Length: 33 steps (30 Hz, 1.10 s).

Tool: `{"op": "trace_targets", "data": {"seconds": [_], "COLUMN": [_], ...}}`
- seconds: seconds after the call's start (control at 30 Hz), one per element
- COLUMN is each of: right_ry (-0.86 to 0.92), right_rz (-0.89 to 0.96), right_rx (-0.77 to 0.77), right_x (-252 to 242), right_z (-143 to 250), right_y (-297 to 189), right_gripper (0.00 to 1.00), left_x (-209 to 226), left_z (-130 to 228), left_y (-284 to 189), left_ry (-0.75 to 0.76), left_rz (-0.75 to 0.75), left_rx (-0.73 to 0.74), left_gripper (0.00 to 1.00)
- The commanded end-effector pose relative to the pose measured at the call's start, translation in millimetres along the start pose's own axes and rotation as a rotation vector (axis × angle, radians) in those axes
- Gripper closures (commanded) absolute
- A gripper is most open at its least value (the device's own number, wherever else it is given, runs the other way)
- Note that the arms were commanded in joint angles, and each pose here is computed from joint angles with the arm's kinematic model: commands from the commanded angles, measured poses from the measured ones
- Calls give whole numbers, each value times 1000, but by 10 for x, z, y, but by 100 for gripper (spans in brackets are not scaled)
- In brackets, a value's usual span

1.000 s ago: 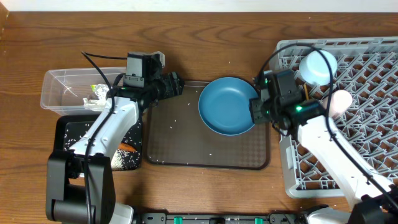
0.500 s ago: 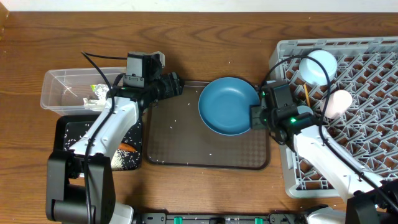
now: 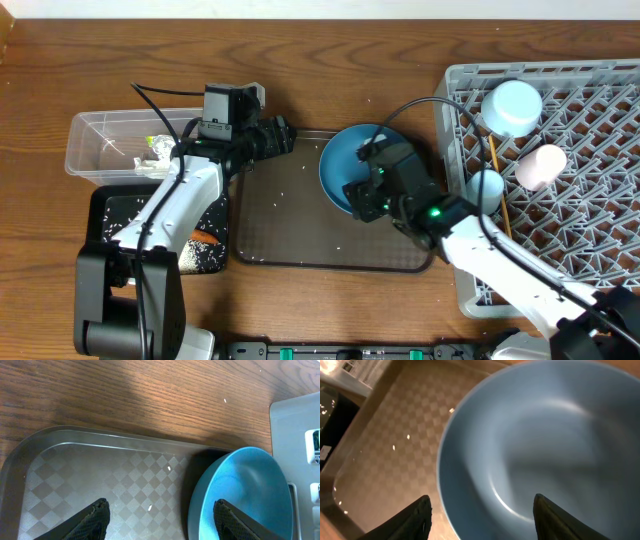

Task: Sort waste into correct bins and load items into the dishwasher rack
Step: 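Move the right gripper to the blue plate rim and grasp it, then lift the blue plate and carry it right over the dish rack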

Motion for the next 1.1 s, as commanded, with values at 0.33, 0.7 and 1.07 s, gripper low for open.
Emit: {"op": "trace_targets", "data": {"seconds": [0.33,0.7,1.07], "right_ry": [-103,-102,-106], "right_rz": [-14,-11,-136], "right_rx": [46,71,-45], "right_x": [283,266,453], "right_z": [242,337,21], "right_y": [578,705,563], "right_gripper": [37,87,99], "left_x": [73,73,74], "left_z": [-39,-38,-38], "left_y": [0,0,0], "left_ry": [-1,0,-1], "left_rz": [-54,-55,-55], "left_rx": [-39,-39,-39], "left_gripper": [30,31,30]}}
Point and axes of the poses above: each gripper's point midway between its finger pads, its own y axis out along the fingers, its own x axis along the line the jaws close on, z = x × y, the point moved 4 cm from there along -y, back along the fingers, and after that the axes turned 12 degrees about -y, right-handed, at the moved point
